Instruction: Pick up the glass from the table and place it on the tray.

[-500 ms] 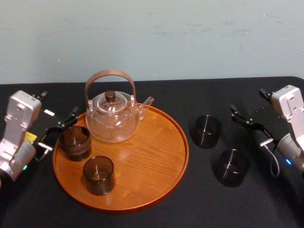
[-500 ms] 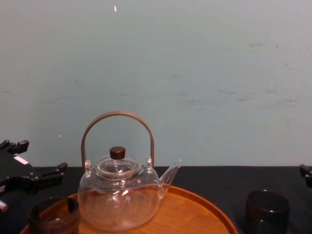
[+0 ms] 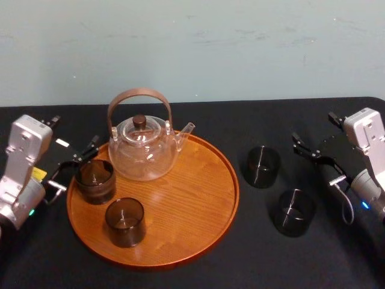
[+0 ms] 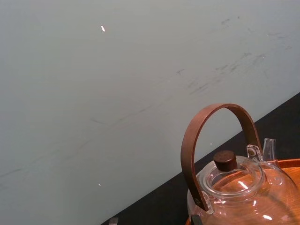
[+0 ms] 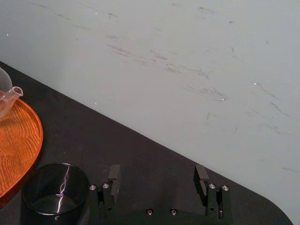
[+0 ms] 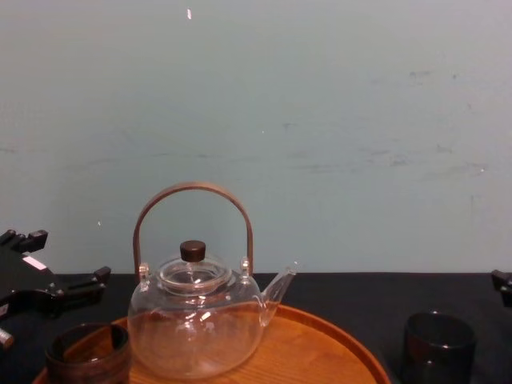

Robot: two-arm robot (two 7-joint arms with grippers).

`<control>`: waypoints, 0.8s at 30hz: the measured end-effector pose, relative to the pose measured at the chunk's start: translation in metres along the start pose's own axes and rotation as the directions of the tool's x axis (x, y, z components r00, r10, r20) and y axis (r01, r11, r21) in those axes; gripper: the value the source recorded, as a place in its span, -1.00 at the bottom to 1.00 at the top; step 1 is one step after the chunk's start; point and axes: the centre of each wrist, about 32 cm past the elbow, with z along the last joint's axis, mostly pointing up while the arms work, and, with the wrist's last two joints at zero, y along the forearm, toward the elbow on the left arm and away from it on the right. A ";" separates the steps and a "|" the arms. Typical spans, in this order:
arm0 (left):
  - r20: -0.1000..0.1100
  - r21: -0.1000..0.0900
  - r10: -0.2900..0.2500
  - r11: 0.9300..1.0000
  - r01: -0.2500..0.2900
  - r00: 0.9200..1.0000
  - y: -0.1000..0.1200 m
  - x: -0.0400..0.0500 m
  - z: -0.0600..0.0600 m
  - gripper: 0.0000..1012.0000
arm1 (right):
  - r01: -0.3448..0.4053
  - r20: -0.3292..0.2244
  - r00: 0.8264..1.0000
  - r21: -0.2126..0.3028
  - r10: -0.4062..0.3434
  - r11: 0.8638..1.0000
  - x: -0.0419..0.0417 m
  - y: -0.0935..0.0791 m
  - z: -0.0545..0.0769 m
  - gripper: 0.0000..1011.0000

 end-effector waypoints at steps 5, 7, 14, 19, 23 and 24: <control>0.000 0.000 0.000 1.000 0.000 1.000 0.000 0.0000 0.000 0.98 | 0.000 0.000 1.000 0.000 0.000 1.000 0.0000 0.000 0.000 0.98; 0.000 0.000 0.000 1.000 0.000 1.000 0.000 0.0000 0.000 0.98 | 0.000 0.000 1.000 0.000 0.000 1.000 0.0000 0.000 0.000 0.98; 0.000 0.000 0.000 1.000 0.000 1.000 0.000 0.0000 0.000 0.98 | 0.000 0.000 1.000 0.000 0.000 1.000 0.0000 0.000 0.000 0.98; 0.000 0.000 0.000 1.000 0.000 1.000 0.000 0.0000 0.000 0.98 | 0.000 0.000 1.000 0.000 0.000 1.000 0.0000 0.000 0.000 0.98; 0.000 0.000 0.000 1.000 0.000 1.000 0.000 0.0000 0.000 0.98 | 0.000 0.000 1.000 0.000 0.000 1.000 0.0000 0.000 0.000 0.98; 0.000 0.000 0.000 1.000 0.000 1.000 0.000 0.0000 0.000 0.98 | 0.000 0.000 1.000 0.000 0.000 1.000 0.0000 0.000 0.000 0.98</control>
